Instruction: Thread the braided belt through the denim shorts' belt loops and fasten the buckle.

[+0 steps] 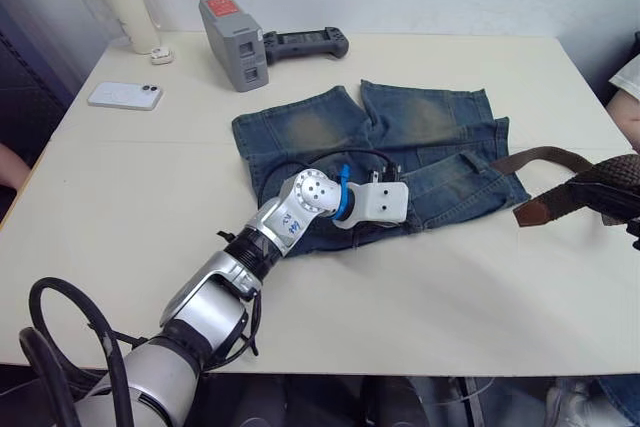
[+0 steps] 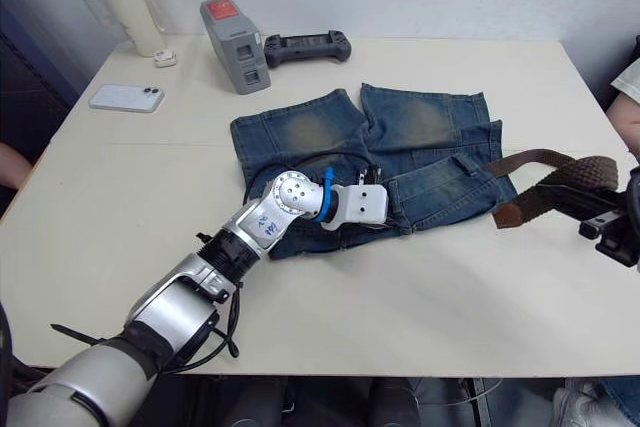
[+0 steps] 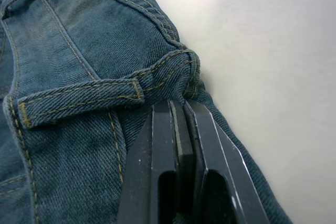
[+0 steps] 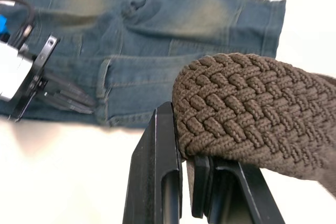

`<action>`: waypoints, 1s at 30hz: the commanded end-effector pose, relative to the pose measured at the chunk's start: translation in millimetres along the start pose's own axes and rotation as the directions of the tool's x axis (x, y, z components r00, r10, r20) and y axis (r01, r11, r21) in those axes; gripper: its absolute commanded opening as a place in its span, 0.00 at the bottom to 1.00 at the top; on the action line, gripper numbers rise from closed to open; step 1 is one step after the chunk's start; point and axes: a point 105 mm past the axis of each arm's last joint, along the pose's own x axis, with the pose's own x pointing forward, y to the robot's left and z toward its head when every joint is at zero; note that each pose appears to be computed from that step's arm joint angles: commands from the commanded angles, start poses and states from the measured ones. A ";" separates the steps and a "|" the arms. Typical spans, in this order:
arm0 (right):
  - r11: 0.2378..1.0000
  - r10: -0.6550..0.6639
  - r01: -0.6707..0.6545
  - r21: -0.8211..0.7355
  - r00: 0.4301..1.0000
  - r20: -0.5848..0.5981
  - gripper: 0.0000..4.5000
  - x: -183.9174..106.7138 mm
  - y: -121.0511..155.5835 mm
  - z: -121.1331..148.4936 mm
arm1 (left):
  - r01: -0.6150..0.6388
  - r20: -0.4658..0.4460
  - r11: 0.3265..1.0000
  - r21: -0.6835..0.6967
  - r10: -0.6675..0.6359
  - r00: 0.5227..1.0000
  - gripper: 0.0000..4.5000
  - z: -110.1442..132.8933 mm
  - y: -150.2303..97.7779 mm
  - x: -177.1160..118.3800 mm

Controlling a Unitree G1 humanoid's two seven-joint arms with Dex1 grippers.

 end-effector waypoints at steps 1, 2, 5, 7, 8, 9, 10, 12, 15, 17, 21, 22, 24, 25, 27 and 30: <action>1.000 0.010 -0.010 -0.022 1.000 0.014 0.00 -0.2 -0.4 4.3 | 0.107 -0.052 0.994 0.039 -0.105 0.993 0.01 -26.3 -22.3 -14.2; 0.999 0.026 -0.025 -0.021 1.000 0.016 0.00 1.8 1.6 4.1 | 0.103 -0.063 0.994 0.046 -0.100 0.993 0.01 -32.9 -20.5 -24.5; 0.999 0.049 -0.048 -0.019 0.998 0.027 0.00 5.3 4.6 5.5 | 0.101 -0.075 0.994 0.045 -0.098 0.992 0.01 -43.8 -19.0 -42.9; 0.997 0.073 -0.073 -0.013 0.997 0.029 0.00 9.8 8.8 4.6 | 0.117 -0.091 0.992 0.052 -0.112 0.990 0.01 -53.8 -20.4 -61.3; 0.996 0.094 -0.094 -0.005 0.995 0.027 0.00 13.6 13.1 2.4 | 0.115 -0.105 0.992 0.049 -0.110 0.988 0.01 -61.1 -19.7 -74.2; 0.994 0.109 -0.109 0.005 0.994 0.031 0.00 16.7 16.5 0.9 | 0.123 -0.112 0.991 0.054 -0.116 0.987 0.01 -65.5 -20.3 -84.0; 0.991 0.131 -0.132 0.018 0.991 0.037 0.00 20.3 21.7 -1.1 | 0.137 -0.126 0.989 0.050 -0.130 0.984 0.01 -71.6 -21.8 -96.3; 0.987 0.156 -0.158 0.038 0.986 0.049 0.00 24.7 28.3 -3.0 | 0.164 -0.133 0.985 0.049 -0.157 0.979 0.01 -77.3 -25.0 -110.9; 0.981 0.179 -0.184 0.066 0.981 0.073 0.00 30.0 36.5 -2.9 | 0.210 -0.124 0.977 0.043 -0.204 0.971 0.01 -82.3 -30.6 -127.9; 0.977 0.190 -0.197 0.083 0.978 0.086 0.00 32.9 41.1 -2.5 | 0.243 -0.124 0.969 0.036 -0.237 0.964 0.01 -86.0 -34.8 -139.7; 0.961 0.215 -0.234 0.147 0.967 0.133 0.00 42.3 55.1 -1.5 | 0.324 -0.079 0.946 0.008 -0.322 0.943 0.01 -88.8 -48.6 -157.2; 0.959 0.215 -0.235 0.158 0.967 0.137 0.00 44.0 56.9 -2.0 | 0.333 -0.072 0.943 0.000 -0.332 0.941 0.01 -89.3 -50.2 -158.8; 0.950 0.214 -0.244 0.195 0.963 0.162 0.00 48.5 61.9 -1.6 | 0.341 -0.101 0.940 -0.024 -0.341 0.935 0.01 -96.5 -53.0 -169.3; 0.947 0.213 -0.246 0.207 0.962 0.172 0.00 50.2 63.8 -0.8 | 0.346 -0.118 0.938 -0.026 -0.347 0.930 0.01 -99.4 -54.2 -173.6; 0.943 0.209 -0.247 0.222 0.961 0.180 0.00 53.5 66.3 0.2 | 0.329 -0.120 0.943 -0.044 -0.332 0.936 0.01 -101.1 -52.1 -177.5; 0.937 0.214 -0.257 0.236 0.958 0.193 0.00 58.4 70.7 2.0 | 0.292 -0.113 0.955 -0.056 -0.296 0.948 0.01 -100.6 -47.0 -176.4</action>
